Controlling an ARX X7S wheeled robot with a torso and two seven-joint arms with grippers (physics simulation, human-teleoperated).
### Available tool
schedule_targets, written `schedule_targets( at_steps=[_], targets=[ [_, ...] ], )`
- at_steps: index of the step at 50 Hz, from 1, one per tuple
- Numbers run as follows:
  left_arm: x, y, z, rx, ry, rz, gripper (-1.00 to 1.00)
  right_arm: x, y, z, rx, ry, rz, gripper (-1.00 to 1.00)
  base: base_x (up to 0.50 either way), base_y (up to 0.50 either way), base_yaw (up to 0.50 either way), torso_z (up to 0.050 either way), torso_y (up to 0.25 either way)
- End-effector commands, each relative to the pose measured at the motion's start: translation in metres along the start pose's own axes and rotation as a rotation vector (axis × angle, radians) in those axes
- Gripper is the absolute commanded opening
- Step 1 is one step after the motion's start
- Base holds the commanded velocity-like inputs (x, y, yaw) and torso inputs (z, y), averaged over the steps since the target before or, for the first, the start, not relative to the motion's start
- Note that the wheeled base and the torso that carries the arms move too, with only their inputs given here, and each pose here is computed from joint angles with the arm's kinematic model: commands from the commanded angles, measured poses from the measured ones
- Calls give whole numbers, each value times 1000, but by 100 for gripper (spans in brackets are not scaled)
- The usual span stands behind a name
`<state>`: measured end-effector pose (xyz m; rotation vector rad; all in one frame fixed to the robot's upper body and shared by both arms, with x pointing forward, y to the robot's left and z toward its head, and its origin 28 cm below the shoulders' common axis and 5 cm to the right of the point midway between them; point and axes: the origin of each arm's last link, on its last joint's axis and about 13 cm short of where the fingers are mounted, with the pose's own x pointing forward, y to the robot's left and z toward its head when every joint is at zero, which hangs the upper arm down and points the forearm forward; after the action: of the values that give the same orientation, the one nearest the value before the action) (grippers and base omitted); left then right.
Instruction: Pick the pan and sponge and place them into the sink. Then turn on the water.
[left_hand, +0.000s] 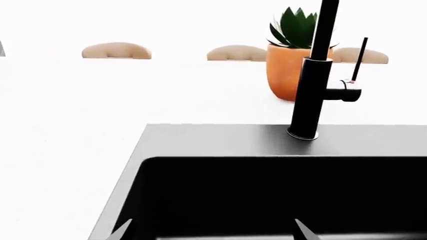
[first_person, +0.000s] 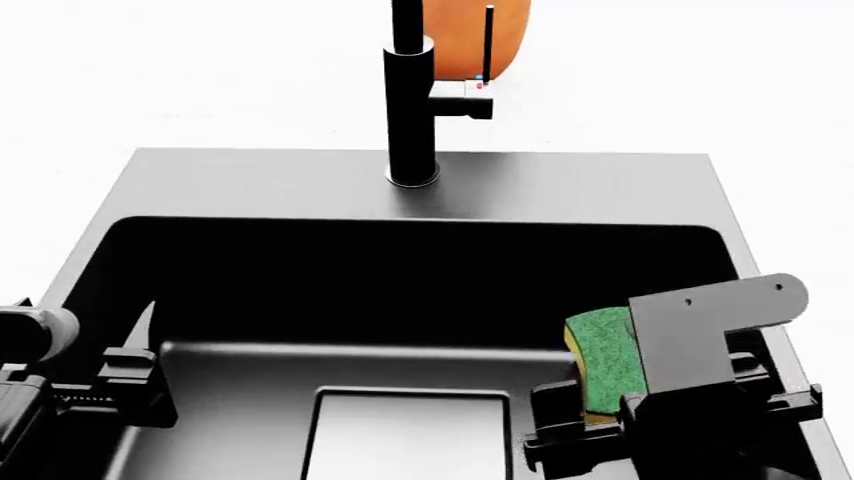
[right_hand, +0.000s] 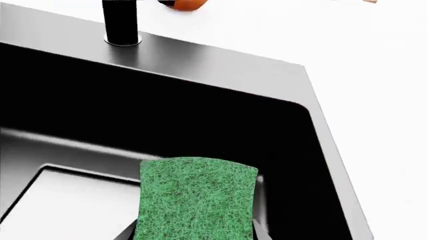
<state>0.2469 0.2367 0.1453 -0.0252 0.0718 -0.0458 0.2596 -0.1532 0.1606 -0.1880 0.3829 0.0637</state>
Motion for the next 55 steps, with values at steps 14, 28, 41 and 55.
schedule_targets(
  at_steps=[14, 28, 41, 55],
  targets=[
    [1, -1, -1, -4, 2, 4, 100, 65, -9, -39, 77, 221, 41, -100, 0, 0, 0, 0, 0],
    [2, -1, -2, -2, 6, 6, 100, 73, -12, -57, 121, 270, 45, -100, 0, 0, 0, 0, 0],
    [2, 0, -2, -2, 9, 4, 100, 69, -13, -54, 121, 252, 39, 100, 0, 0, 0, 0, 0],
    [3, -2, -3, 1, 10, 1, 100, 45, -13, -21, 99, 108, 21, 100, 0, 0, 0, 0, 0]
  ],
)
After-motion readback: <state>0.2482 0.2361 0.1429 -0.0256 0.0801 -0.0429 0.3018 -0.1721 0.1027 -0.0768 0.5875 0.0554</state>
